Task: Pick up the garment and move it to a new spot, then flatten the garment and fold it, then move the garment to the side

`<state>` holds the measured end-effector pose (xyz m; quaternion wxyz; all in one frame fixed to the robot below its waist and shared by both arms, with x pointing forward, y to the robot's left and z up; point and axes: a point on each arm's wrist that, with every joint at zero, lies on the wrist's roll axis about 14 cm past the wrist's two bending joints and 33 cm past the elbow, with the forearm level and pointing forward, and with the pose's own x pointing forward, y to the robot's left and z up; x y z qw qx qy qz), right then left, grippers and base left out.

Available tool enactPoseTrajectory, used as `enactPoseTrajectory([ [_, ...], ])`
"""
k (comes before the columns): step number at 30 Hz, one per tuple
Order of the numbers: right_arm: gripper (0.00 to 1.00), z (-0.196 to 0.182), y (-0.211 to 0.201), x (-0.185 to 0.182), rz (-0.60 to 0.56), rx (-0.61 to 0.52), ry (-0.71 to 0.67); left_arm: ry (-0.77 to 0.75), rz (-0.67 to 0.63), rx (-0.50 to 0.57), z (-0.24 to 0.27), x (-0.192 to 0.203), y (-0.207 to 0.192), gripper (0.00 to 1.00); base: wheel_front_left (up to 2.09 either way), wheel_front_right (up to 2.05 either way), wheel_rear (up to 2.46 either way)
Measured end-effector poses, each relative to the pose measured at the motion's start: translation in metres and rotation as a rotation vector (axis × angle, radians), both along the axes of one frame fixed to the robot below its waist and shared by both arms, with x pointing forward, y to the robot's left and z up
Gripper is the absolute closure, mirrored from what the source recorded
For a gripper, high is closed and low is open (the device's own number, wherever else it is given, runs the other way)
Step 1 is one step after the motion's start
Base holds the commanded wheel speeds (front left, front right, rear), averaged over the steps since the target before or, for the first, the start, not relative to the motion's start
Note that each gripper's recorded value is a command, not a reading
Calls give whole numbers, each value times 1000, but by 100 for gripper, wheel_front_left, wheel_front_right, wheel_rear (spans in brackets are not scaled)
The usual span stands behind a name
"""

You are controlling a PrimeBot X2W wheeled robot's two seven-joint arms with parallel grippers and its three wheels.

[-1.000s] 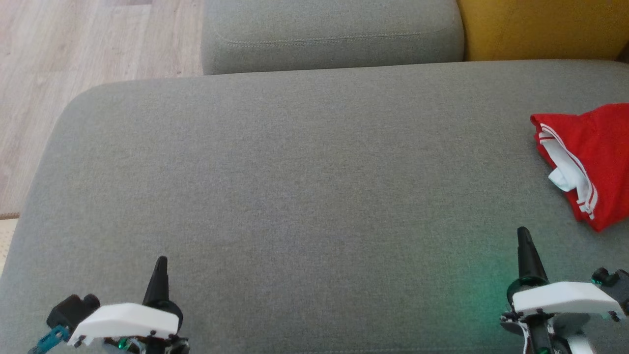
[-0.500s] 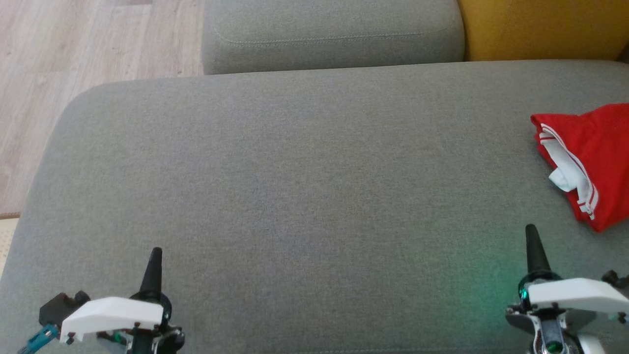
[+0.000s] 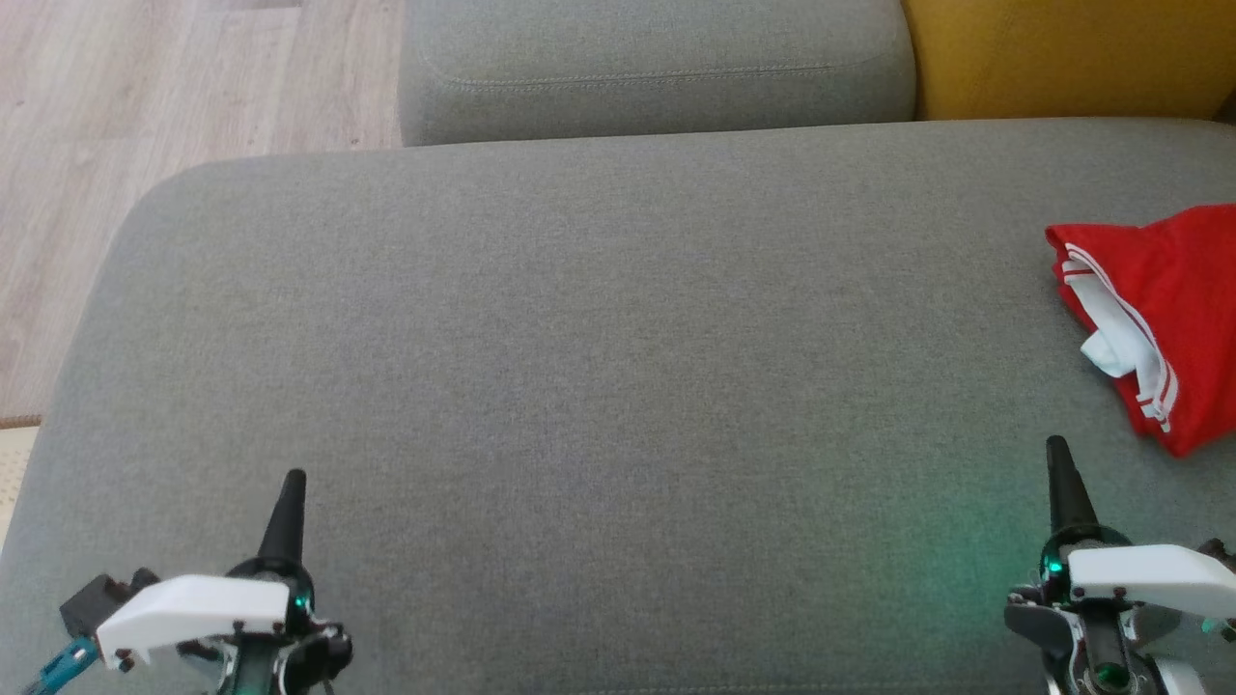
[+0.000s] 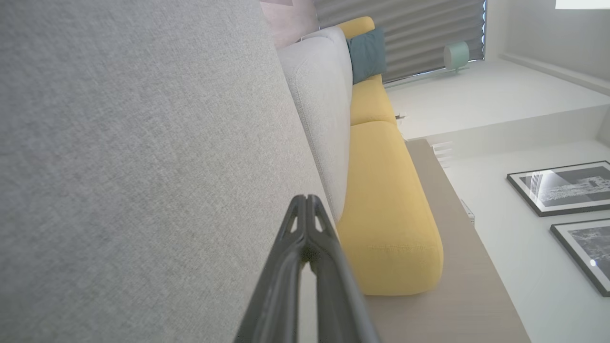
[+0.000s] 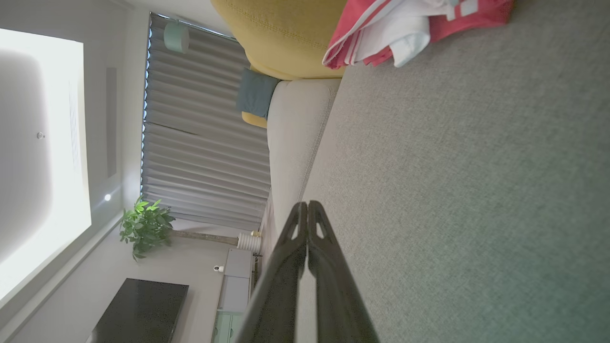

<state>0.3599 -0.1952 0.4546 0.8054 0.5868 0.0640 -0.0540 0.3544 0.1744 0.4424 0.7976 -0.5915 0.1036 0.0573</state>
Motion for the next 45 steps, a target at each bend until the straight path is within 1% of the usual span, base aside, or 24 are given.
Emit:
enactPoseTrajectory([
  [10,100,10,-2,7,-19,113,-35,-43,27,-105,11,7,6,100,0,0,0],
  [18,100,12,-6,7,-41,202,-45,-78,30,-191,21,13,6,100,0,0,0],
  [23,100,13,-7,8,-51,258,-52,-92,54,-243,23,13,12,100,0,0,0],
  [28,100,22,-8,14,-53,315,-81,-120,53,-294,31,18,12,100,0,0,0],
  [45,100,22,-10,14,-59,319,-84,-123,52,-301,32,19,12,100,0,0,0],
])
